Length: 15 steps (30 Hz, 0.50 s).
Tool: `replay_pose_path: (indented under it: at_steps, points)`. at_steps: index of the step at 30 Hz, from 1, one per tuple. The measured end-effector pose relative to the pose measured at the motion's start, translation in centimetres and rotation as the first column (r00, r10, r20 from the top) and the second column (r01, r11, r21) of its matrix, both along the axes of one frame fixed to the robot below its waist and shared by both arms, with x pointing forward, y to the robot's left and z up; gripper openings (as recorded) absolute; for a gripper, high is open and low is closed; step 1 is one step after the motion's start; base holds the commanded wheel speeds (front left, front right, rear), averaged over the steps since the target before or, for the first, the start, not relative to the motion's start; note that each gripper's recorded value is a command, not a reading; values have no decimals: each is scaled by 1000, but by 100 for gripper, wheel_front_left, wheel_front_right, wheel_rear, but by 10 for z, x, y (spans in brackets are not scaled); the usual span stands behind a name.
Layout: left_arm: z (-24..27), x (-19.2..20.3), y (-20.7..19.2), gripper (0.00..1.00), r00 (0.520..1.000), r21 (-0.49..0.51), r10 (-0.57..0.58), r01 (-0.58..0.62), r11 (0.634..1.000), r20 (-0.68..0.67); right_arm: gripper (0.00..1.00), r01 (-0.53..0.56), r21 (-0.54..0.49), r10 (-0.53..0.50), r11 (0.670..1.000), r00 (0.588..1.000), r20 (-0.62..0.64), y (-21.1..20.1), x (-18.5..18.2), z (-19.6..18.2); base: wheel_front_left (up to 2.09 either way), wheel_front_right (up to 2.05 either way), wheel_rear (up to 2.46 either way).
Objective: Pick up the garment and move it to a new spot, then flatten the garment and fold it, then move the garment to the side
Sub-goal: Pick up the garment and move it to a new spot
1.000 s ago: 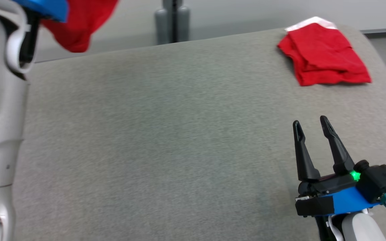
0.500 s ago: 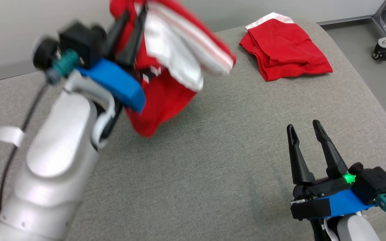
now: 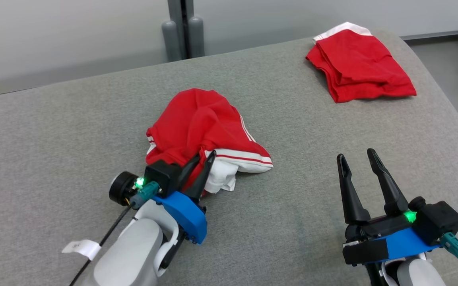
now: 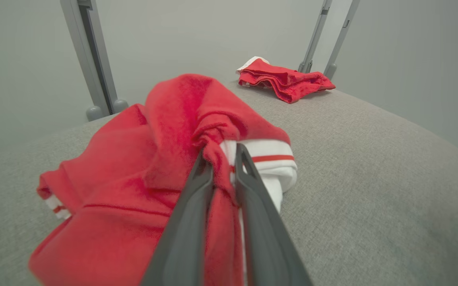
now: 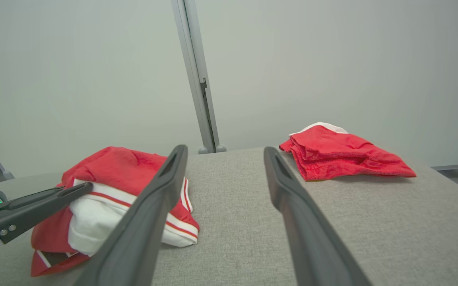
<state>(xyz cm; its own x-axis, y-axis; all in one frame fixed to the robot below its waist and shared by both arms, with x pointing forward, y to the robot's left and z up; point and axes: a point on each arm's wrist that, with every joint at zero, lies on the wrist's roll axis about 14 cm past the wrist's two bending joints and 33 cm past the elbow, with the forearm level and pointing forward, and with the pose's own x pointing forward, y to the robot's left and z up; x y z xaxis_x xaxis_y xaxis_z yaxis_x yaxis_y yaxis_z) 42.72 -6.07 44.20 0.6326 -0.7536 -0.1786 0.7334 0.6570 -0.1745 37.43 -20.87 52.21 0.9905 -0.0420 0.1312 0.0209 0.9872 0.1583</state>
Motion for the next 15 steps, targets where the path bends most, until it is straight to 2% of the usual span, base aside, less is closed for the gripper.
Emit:
replay_pose_path:
  at_steps: [1, 9, 15]
  points:
    - [-1, -4, 1, 100, 1000, -8, 7, -7, 1000, -2, 100, -5, 1, 5, 1000, 1000, -1, 2, 1, -1, 0, 0, 0]
    - [37, 3, 22, 100, 982, -60, 117, -109, 992, 151, 100, -34, 24, 34, 999, 999, -13, 12, -2, -6, 0, 0, 0]
    - [72, 22, 80, 100, 916, -119, 324, -304, 945, 237, 100, -51, 31, 51, 998, 999, -4, 17, -2, -4, 0, 0, 0]
